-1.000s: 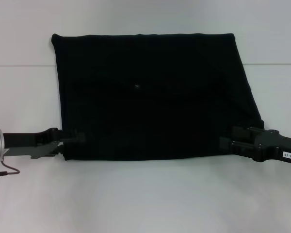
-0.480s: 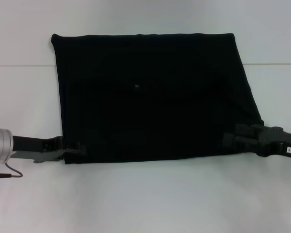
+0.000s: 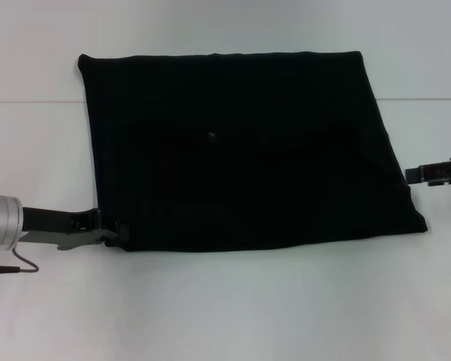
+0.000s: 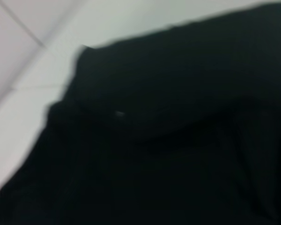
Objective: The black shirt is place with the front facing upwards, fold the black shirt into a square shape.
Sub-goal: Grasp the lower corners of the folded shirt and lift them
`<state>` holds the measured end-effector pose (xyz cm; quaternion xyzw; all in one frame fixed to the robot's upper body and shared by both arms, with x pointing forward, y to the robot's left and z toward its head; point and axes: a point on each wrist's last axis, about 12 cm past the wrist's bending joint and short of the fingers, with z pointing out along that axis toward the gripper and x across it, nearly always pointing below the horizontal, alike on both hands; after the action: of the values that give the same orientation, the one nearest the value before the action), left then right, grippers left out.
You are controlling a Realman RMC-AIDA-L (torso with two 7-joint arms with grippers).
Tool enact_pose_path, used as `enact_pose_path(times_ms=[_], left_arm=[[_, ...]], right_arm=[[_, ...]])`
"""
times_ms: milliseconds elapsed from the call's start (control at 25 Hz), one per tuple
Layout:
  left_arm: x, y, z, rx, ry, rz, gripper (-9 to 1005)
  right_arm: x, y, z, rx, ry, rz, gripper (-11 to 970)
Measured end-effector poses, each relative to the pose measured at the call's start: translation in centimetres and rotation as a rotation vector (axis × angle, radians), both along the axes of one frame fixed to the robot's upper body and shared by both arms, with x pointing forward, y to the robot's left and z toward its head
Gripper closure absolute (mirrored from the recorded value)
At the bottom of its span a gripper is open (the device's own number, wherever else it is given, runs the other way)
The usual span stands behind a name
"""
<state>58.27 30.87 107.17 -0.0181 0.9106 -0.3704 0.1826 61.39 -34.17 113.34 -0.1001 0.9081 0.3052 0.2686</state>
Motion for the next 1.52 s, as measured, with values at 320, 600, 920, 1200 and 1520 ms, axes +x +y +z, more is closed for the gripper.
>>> enact_pose_path(times_ms=[320, 600, 920, 1200, 1520], left_arm=[[0.1, -0.4, 0.3, -0.017, -0.005, -0.024, 971], [0.2, -0.6, 0.5, -0.026, -0.009, -0.032, 971], [0.3, -0.7, 0.6, -0.027, -0.011, -0.036, 971], [0.3, -0.7, 0.6, -0.027, -0.011, -0.036, 971], [0.3, -0.7, 0.6, -0.027, -0.012, -0.036, 971]], right_arm=[[3.2, 0.9, 1.7, -0.154, 0.08, -0.123, 306], [3.0, 2.7, -0.9, -0.188, 0.124, -0.095, 315], [2.7, 3.9, -2.2, -0.224, 0.131, -0.068, 317], [2.7, 4.8, -2.7, -0.239, 0.128, -0.052, 344], [2.9, 5.5, -2.9, -0.28, 0.109, -0.016, 374]])
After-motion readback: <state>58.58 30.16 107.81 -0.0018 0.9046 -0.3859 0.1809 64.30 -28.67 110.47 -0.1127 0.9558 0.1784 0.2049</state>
